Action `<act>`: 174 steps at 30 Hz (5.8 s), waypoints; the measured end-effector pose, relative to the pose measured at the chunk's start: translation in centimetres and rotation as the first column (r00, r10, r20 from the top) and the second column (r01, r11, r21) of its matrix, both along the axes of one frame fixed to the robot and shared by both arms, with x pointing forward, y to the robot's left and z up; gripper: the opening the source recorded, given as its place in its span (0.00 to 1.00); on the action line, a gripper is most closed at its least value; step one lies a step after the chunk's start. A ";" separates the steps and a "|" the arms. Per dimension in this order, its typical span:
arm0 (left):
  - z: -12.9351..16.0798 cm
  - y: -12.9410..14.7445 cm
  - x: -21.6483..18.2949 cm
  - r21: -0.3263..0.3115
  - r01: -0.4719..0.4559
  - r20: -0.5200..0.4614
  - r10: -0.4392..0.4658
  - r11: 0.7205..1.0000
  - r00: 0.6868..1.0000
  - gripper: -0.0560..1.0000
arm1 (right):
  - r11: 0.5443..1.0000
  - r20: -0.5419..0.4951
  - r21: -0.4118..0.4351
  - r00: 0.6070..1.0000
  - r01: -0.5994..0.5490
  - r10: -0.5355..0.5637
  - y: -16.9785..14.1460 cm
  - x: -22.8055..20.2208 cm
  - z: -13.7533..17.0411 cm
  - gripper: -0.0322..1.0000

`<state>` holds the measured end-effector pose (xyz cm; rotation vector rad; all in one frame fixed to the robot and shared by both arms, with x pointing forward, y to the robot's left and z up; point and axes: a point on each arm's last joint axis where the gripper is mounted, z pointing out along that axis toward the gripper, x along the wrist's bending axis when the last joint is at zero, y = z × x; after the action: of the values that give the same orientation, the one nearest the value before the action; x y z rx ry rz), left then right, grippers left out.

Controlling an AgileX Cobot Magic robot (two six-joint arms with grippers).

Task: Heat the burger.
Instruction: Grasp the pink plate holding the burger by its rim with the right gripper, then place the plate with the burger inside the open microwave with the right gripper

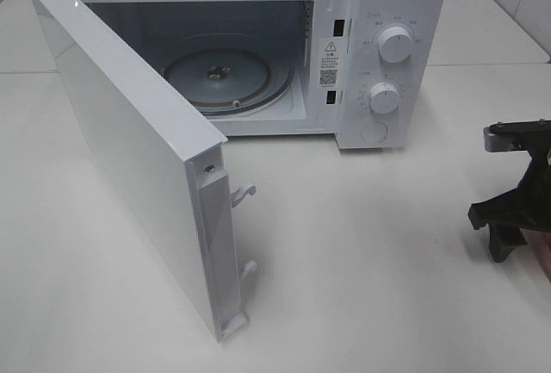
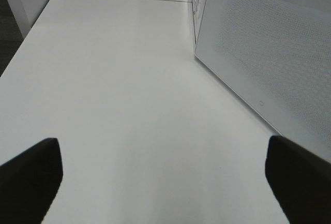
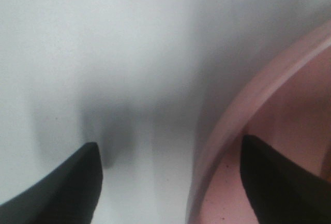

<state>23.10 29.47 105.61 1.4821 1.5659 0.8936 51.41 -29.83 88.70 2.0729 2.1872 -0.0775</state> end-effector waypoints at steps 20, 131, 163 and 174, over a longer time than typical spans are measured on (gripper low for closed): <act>0.0 0.0 0.0 0.000 0.000 0.000 0.000 1.000 1.000 0.99 | 0.998 0.008 -0.056 1.000 0.012 -0.012 -0.6 0.0 0.1 0.04; 0.0 0.0 0.0 0.000 0.000 0.000 0.000 1.000 1.000 0.99 | 0.796 -0.094 -0.430 0.898 -0.426 0.430 11.0 -7.1 7.7 0.04; 0.0 0.0 0.0 0.000 0.000 0.000 0.000 1.000 1.000 0.99 | 0.625 -0.108 -0.436 0.728 -0.647 0.677 16.5 -11.4 7.8 0.04; 0.0 0.0 0.0 0.000 0.000 0.000 0.000 1.000 1.000 0.99 | 0.509 -0.133 -0.421 0.606 -0.751 0.784 17.6 -12.0 7.7 0.04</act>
<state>23.10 29.47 105.61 1.4821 1.5659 0.8936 39.43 -12.27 96.41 0.7146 2.5193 -0.3563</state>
